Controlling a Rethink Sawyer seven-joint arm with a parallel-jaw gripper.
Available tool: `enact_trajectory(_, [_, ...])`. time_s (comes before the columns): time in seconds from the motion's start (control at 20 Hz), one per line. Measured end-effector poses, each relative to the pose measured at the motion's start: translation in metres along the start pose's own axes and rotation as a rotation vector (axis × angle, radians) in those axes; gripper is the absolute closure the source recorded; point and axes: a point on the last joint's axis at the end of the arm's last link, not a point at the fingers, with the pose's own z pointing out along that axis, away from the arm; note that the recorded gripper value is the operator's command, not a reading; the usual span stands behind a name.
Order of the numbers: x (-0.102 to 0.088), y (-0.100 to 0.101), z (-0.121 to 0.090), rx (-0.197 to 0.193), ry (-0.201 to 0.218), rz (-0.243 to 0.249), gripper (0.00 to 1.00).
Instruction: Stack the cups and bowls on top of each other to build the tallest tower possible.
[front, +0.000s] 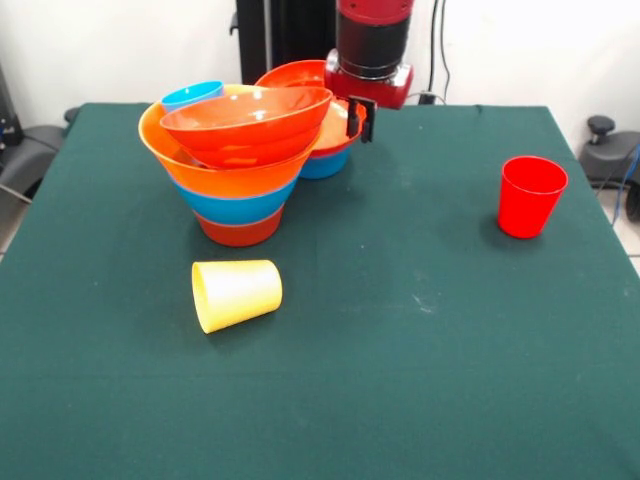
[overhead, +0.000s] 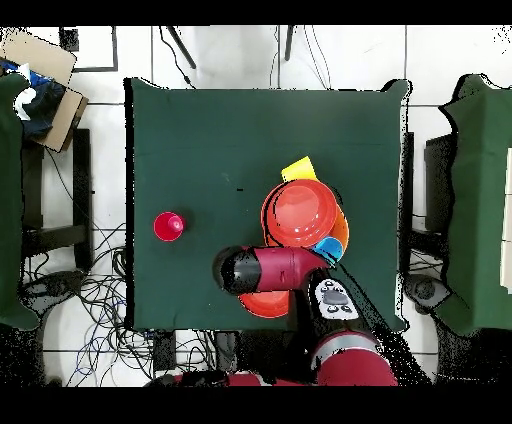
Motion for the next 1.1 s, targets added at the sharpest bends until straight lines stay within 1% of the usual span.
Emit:
enact_trajectory(0.1, [0.000,0.002,-0.003,0.007,-0.009,-0.006,1.00])
enact_trajectory(0.35, [-0.002,0.011,-0.021,0.012,-0.044,-0.007,1.00])
enact_trajectory(0.5, [-0.001,0.028,-0.050,0.005,-0.074,0.011,1.00])
enact_trajectory(0.65, [0.000,0.036,-0.063,0.001,-0.086,0.020,1.00])
enact_trajectory(0.7, [0.000,0.043,-0.074,-0.003,-0.100,0.027,1.00])
enact_trajectory(0.9, [0.001,0.052,-0.089,-0.011,-0.126,0.042,1.00])
enact_trajectory(1.1, [0.002,0.061,-0.101,-0.019,-0.143,0.054,1.00])
